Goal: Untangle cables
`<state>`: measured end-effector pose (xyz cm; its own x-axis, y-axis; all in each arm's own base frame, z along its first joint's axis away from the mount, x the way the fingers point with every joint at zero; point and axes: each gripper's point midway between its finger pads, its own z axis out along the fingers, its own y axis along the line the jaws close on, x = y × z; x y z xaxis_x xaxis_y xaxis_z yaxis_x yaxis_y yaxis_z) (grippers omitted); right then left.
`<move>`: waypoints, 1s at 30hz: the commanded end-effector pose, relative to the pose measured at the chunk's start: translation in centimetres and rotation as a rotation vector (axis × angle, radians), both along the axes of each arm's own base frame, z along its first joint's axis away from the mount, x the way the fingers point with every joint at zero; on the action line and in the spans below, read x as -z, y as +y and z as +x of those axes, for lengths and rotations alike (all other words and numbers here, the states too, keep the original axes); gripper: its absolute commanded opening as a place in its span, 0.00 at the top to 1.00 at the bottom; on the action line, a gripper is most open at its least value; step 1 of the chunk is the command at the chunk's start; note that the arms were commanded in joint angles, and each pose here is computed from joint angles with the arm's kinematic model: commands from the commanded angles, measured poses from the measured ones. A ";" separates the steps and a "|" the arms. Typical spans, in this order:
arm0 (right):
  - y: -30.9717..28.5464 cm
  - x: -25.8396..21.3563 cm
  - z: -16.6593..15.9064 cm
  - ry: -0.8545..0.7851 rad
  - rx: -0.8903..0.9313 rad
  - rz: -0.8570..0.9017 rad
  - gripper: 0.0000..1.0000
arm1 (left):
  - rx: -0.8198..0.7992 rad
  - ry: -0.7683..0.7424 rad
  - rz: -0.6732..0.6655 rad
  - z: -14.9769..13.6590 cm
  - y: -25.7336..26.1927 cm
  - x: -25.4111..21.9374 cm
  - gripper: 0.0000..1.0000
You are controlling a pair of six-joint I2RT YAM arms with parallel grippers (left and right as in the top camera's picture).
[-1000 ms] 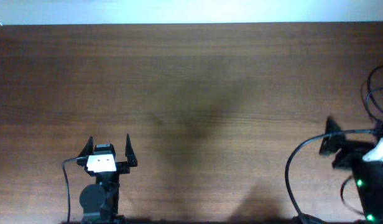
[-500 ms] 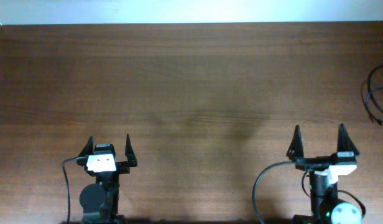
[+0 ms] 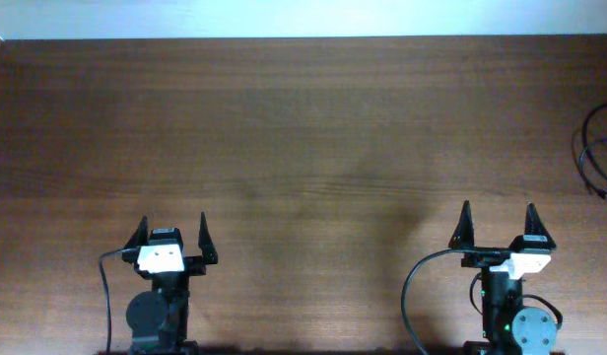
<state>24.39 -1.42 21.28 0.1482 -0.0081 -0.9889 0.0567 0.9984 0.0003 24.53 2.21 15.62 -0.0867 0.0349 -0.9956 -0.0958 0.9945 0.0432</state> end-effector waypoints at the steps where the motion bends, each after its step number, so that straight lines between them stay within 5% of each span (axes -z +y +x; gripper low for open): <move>1: 0.8 1.3 0.2 0.047 -0.036 0.008 0.01 | 0.004 0.002 -0.011 0.0 0.0 0.1 0.01; 7: 2.0 5.8 0.2 0.229 -0.083 0.011 0.01 | 0.004 0.002 -0.011 0.0 0.0 0.1 0.01; 30: 2.0 5.7 0.2 0.227 -0.080 0.011 0.01 | 0.004 0.002 -0.011 0.0 0.0 0.1 0.01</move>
<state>24.63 0.33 15.77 -0.0757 0.0002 -0.9971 -0.0144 0.9999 0.0013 24.53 2.21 15.62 -0.0867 0.0349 -0.9956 -0.0958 0.9945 0.0432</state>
